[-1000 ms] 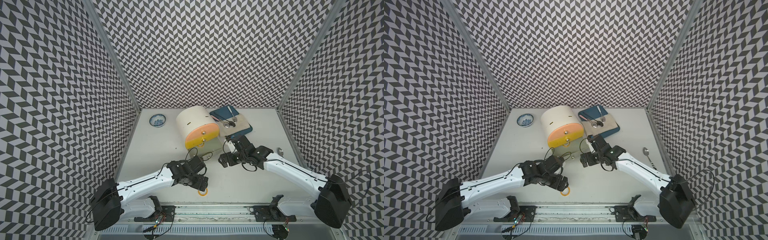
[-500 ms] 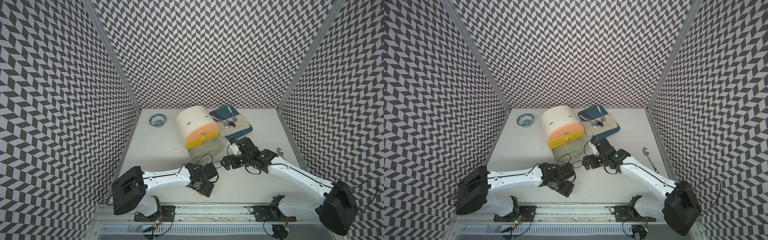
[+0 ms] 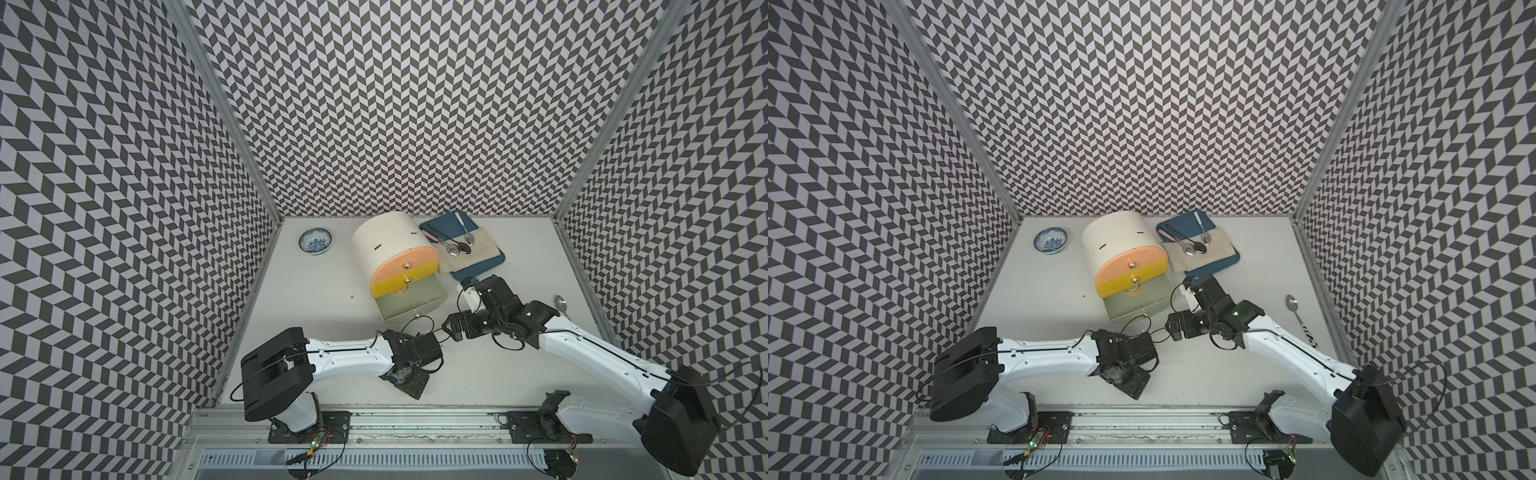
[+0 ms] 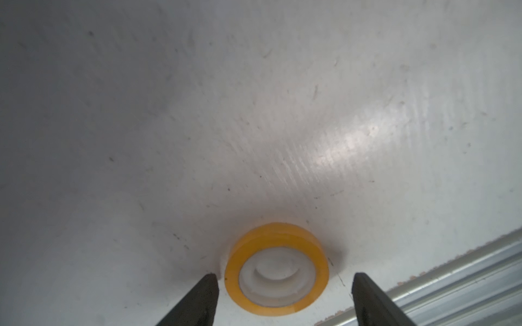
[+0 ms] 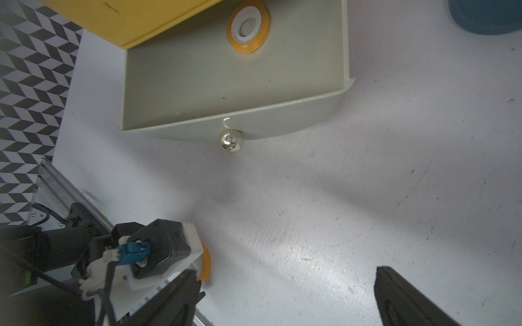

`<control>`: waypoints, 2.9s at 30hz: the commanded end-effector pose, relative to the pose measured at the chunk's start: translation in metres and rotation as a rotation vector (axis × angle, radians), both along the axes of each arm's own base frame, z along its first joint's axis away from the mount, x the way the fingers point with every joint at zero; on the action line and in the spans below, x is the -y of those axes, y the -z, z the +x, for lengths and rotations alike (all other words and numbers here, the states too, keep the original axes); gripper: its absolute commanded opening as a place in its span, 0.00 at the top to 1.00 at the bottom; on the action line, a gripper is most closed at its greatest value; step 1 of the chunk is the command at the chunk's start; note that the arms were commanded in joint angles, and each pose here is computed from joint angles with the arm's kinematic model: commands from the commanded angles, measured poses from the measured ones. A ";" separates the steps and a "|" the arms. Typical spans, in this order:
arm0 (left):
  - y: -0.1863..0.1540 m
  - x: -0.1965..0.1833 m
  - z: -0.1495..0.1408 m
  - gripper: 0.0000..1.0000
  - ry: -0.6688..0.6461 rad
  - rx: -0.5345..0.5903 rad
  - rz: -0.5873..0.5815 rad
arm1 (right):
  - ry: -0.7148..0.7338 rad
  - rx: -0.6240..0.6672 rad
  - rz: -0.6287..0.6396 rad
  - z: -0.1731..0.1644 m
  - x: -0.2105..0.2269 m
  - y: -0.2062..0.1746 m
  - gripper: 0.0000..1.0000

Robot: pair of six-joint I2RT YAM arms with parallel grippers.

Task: Place the transparent tape into the drawer according to color
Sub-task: Pick up the tape at the center of the board, then place the tape in the drawer.

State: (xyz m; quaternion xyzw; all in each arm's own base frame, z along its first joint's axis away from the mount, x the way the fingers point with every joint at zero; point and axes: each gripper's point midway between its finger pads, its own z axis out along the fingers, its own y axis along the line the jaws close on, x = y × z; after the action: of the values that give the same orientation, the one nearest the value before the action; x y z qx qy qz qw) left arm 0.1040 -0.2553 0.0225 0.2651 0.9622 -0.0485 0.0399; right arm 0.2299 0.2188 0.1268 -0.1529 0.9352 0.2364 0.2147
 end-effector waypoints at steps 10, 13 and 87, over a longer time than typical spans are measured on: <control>0.002 0.013 -0.001 0.24 0.024 0.011 -0.002 | 0.012 0.035 0.058 0.005 -0.003 -0.010 0.00; 0.004 0.014 -0.002 0.26 0.028 0.010 0.004 | 0.015 0.034 0.060 0.005 -0.002 -0.009 0.00; -0.143 -0.024 0.194 0.39 -0.319 0.683 0.001 | 0.075 0.046 0.119 0.015 0.013 -0.017 0.00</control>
State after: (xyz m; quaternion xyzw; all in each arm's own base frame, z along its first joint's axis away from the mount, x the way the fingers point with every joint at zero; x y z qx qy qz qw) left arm 0.2887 -0.2326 0.1643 0.1263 0.9289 0.0443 0.3454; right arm 0.2401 0.2032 0.1332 -0.1130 0.9287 0.2648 0.2338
